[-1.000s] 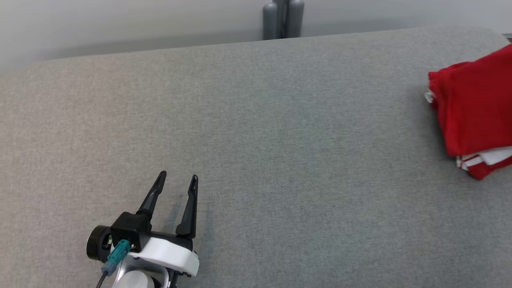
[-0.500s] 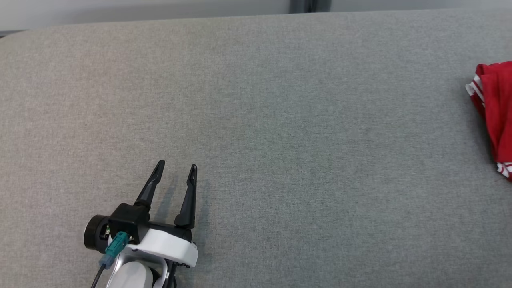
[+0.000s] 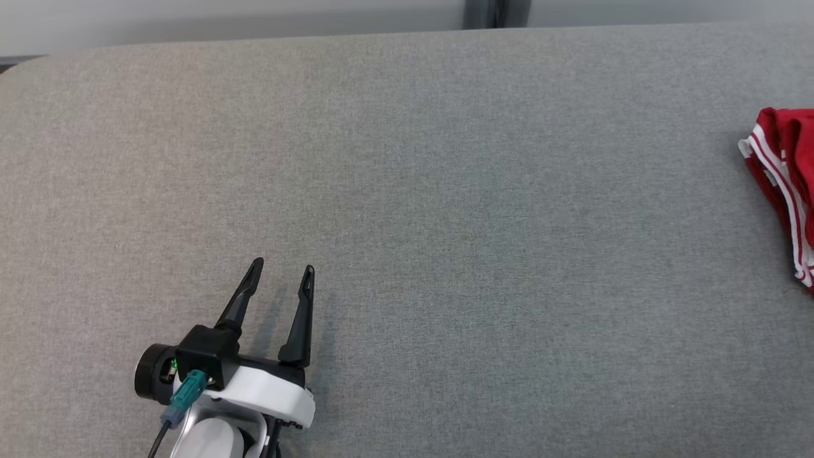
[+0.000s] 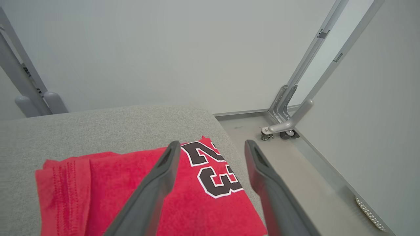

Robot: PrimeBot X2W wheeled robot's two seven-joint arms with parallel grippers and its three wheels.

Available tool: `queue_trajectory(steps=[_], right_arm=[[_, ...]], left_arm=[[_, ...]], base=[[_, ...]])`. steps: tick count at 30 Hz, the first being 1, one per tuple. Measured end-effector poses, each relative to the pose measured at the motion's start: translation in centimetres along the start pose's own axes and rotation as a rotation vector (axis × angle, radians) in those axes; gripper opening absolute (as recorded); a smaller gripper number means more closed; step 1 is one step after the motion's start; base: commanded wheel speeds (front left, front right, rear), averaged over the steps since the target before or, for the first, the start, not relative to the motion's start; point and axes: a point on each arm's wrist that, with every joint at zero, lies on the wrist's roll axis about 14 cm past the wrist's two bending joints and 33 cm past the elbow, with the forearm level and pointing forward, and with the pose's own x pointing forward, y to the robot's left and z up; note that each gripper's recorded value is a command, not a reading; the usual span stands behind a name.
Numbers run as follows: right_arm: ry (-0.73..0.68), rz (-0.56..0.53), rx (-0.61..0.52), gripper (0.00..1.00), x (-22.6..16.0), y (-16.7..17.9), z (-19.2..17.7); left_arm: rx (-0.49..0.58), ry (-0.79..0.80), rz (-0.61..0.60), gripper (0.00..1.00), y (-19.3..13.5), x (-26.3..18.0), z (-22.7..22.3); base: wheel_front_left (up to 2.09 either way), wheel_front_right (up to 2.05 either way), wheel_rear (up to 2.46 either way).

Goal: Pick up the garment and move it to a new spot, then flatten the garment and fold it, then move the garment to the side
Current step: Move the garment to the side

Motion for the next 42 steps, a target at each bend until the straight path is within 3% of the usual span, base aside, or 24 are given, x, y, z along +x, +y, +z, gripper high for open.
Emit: queue_trajectory(steps=[14, 21, 33, 42], right_arm=[[-0.307, 0.161, -0.006, 1.0, -3.5, 5.2, 6.9], [-0.479, 0.284, 0.068, 1.0, -7.5, 9.3, 10.0], [-0.563, 0.408, 0.253, 1.0, -14.6, 15.3, 7.5], [-0.483, 0.429, 0.284, 1.0, -18.3, 18.1, 2.4]], left_arm=[[-0.013, -0.112, 0.014, 1.0, -0.2, -0.5, 4.0], [-0.044, -0.174, 0.05, 1.0, 0.2, -1.3, 6.2], [-0.088, -0.14, 0.127, 1.0, 1.4, -3.7, 5.1], [-0.039, -0.15, 0.151, 1.0, 1.7, -4.7, 5.3]], base=[[0.0, 0.0, 0.0], [0.0, 0.0, 0.0], [0.0, 0.0, 0.0], [0.0, 0.0, 0.0]])
